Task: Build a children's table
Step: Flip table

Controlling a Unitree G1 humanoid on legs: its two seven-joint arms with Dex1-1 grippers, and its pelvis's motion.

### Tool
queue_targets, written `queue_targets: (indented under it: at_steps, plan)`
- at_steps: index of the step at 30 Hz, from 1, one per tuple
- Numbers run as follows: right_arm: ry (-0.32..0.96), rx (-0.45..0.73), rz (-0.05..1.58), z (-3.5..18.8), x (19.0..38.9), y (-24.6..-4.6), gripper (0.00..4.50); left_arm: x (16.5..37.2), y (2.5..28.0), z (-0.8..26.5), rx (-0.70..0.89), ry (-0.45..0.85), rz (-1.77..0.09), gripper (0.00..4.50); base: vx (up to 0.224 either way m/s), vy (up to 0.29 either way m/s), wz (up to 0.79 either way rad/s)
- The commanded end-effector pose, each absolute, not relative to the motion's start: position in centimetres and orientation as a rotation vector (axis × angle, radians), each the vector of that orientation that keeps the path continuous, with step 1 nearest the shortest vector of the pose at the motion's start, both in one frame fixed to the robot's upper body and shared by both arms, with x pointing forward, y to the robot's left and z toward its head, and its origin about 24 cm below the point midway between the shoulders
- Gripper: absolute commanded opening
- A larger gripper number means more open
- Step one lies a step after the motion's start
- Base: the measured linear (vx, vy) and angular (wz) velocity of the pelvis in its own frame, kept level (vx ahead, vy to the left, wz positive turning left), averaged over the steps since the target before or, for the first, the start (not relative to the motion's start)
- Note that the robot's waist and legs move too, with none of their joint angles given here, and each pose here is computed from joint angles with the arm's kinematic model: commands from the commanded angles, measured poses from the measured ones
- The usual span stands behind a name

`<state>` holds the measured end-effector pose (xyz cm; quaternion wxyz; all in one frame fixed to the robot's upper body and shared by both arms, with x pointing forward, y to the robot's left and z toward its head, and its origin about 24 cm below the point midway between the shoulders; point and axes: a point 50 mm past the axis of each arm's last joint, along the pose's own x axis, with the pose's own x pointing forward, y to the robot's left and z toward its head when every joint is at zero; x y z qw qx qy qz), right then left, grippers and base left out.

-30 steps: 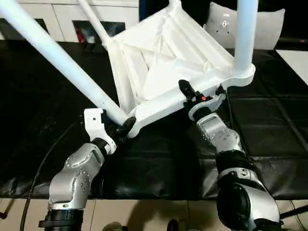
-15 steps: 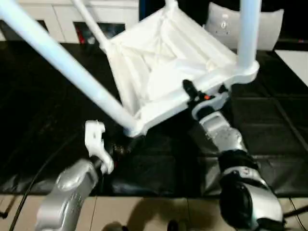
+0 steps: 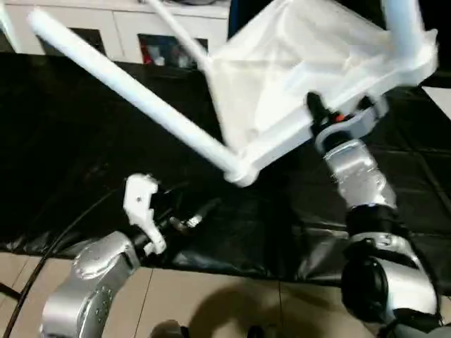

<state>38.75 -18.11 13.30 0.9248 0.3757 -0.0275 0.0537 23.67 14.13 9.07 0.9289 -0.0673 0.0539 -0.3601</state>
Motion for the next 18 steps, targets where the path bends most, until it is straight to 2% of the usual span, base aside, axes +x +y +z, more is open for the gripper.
queue_targets:
  at_steps: [1,10,13,18]
  plan:
    - [-0.254,0.676,0.084,17.5,38.5,-20.0,1.94,23.6,13.3,9.9,-0.124,0.093,-0.786,4.5,0.0,0.0,0.0]
    - [-0.238,0.524,0.063,17.3,37.5,-19.8,1.94,24.2,13.0,10.3,-0.093,0.087,-0.766,4.5,0.0,0.0,0.0]
    - [-0.238,0.379,0.04,17.6,36.8,-19.9,1.94,24.0,13.0,10.8,-0.036,0.104,-0.79,4.5,0.0,0.0,0.0]
    - [-0.244,0.295,-0.02,17.8,35.7,-20.1,1.94,23.4,12.6,11.8,-0.012,0.103,-0.848,4.5,0.0,0.0,0.0]
